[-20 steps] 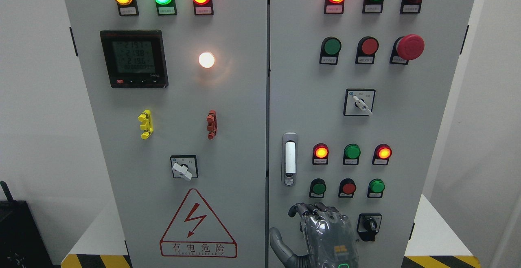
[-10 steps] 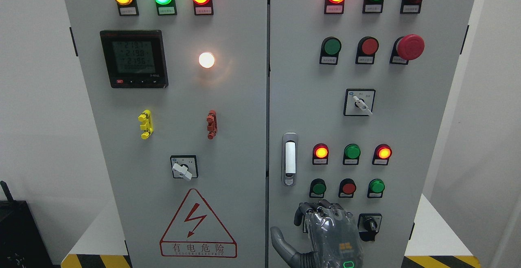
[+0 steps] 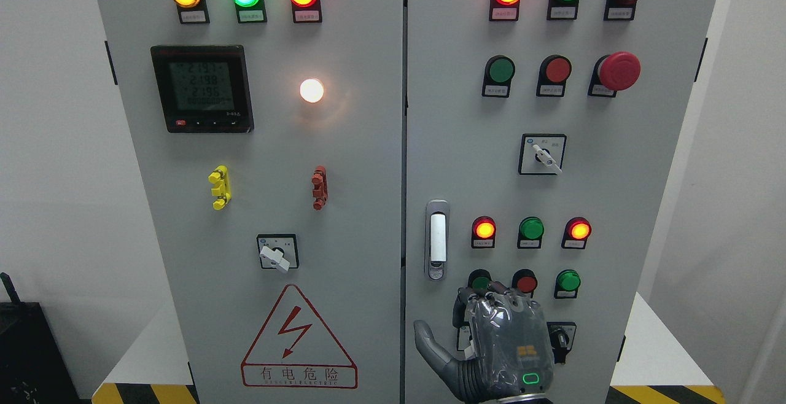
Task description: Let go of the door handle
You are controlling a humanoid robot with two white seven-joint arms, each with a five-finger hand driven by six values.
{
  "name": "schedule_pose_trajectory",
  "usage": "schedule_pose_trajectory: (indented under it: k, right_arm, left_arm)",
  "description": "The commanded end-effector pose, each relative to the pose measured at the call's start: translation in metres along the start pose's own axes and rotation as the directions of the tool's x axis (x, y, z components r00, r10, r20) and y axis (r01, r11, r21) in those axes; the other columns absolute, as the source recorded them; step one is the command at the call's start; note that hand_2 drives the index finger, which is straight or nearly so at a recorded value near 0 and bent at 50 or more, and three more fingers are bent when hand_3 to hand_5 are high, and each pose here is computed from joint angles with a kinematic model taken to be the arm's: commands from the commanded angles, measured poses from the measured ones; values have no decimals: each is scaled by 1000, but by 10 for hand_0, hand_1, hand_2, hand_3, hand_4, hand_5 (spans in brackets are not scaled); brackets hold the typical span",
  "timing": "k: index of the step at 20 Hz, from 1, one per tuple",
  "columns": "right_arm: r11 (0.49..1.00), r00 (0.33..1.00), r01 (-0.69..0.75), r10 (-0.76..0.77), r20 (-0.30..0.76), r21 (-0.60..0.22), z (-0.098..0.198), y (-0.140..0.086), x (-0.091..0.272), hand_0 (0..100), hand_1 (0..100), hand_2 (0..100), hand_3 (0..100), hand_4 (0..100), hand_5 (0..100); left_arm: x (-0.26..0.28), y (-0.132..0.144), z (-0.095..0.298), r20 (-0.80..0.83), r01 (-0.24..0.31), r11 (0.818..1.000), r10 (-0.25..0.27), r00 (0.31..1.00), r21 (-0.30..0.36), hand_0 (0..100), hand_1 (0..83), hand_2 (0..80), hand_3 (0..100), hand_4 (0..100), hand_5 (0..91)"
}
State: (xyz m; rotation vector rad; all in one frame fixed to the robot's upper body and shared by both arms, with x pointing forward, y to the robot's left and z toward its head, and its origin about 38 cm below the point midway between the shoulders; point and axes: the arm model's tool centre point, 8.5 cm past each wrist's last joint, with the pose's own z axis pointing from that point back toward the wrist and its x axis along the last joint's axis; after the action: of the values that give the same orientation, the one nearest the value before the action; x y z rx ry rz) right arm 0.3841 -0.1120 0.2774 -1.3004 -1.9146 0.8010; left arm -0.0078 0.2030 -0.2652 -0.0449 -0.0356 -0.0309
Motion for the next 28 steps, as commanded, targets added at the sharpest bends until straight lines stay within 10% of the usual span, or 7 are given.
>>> schedule_pose_trajectory:
  k: [1, 28]
  right_arm:
    - [998, 998, -64, 64, 16, -21, -14, -8, 2, 197, 300, 733, 946, 749, 661]
    - [992, 993, -117, 117, -18, -43, -52, -19, 8, 211, 306, 762, 976, 770, 682]
  left_arm:
    - [0, 0, 0, -1, 0, 1000, 0, 1000, -1, 0, 0, 47, 105, 3, 0]
    - [0, 0, 0, -1, 0, 1000, 0, 1000, -1, 0, 0, 47, 105, 5, 0]
